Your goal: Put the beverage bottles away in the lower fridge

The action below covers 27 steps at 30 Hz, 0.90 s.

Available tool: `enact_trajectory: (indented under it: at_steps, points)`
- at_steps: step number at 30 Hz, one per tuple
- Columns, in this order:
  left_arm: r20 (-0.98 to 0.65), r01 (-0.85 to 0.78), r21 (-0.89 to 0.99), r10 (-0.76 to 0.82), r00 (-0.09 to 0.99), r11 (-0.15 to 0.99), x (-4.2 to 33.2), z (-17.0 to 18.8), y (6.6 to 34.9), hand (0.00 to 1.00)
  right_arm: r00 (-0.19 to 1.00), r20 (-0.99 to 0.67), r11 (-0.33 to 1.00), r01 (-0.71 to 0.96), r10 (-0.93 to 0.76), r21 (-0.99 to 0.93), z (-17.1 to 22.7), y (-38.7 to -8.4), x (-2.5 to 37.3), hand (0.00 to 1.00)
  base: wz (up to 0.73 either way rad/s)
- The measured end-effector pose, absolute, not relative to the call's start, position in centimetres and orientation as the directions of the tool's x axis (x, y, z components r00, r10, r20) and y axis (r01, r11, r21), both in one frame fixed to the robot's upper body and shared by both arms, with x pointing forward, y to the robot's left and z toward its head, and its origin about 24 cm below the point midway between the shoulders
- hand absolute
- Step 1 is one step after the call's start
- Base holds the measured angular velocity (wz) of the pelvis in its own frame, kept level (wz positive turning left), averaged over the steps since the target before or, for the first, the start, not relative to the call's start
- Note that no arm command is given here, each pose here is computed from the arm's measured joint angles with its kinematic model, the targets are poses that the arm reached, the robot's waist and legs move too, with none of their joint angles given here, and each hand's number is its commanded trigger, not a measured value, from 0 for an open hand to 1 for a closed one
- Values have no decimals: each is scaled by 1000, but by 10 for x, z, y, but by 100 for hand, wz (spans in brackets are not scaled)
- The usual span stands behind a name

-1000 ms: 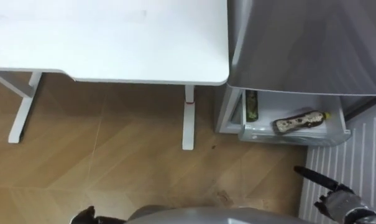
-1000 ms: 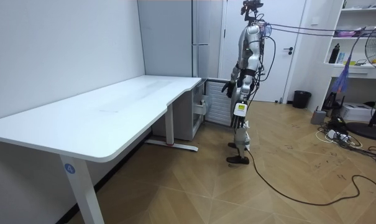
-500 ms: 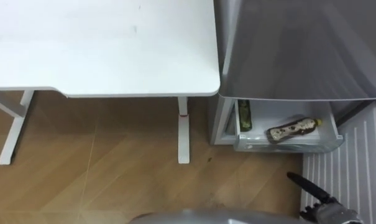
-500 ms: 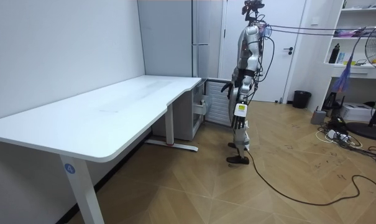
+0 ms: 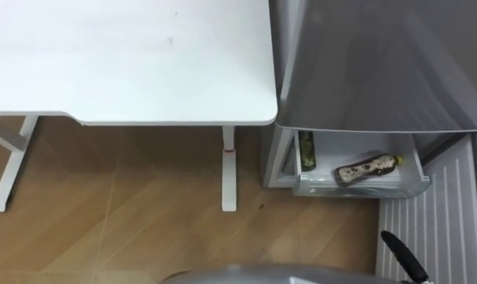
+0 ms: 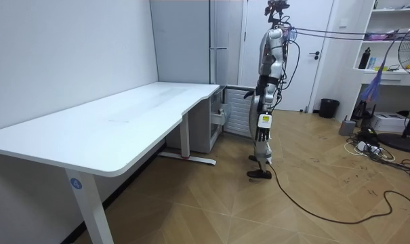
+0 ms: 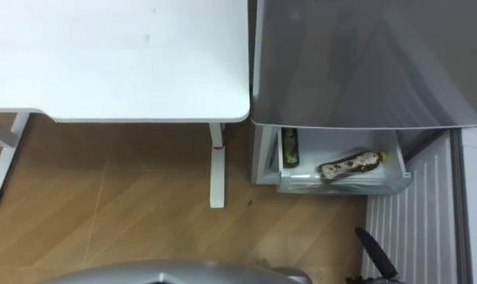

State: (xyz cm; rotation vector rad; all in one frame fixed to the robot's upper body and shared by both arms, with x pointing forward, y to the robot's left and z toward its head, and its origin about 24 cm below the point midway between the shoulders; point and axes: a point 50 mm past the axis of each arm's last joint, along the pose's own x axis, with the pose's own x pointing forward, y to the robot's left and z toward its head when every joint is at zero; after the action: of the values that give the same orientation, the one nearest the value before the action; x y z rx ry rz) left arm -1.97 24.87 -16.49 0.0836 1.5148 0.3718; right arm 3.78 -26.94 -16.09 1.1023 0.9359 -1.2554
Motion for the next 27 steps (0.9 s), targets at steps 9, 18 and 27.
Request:
enact_trajectory:
  at_steps: [9, 18, 27]
  points:
    - [-959, -159, 272, 282, 40, 949, -2, -166, 249, 0, 242, -943, -93, 959, -227, 268, -156, -266, 78, 0, 3]
    - [-941, -96, 260, 275, 198, 961, 76, -163, 247, 0, 484, -846, -76, 857, -223, 510, -126, -260, 181, 0, 3]
    - [-930, -52, 300, 304, 206, 952, 82, -158, 259, 0, 529, -781, -15, 825, -332, 565, -102, -302, 196, 0, -2]
